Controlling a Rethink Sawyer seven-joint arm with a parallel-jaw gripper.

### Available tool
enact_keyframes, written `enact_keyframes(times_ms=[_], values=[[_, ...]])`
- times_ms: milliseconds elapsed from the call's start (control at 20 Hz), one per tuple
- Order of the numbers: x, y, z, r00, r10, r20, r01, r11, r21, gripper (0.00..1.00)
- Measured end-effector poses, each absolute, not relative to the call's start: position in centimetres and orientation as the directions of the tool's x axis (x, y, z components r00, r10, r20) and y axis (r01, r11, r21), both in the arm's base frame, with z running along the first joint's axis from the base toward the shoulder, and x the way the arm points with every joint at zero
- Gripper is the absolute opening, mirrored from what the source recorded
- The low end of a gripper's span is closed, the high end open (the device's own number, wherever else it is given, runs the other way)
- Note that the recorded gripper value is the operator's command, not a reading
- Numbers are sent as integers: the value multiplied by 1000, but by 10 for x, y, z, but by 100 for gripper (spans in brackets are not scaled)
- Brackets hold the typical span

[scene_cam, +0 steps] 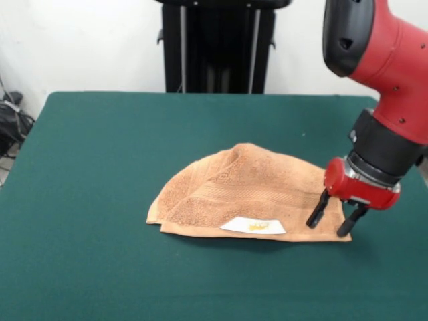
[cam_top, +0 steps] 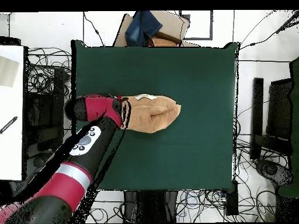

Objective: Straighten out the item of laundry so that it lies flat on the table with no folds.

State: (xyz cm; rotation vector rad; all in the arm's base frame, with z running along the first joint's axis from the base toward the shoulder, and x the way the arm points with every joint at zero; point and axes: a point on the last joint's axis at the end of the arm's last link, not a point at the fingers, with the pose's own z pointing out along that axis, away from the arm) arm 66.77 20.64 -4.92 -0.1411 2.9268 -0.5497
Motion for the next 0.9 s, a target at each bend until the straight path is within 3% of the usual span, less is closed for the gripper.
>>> enact_keyframes(times_ms=[900], values=[[657, 236, -46, -974, -178, -141, -111, 915, -389, 100]])
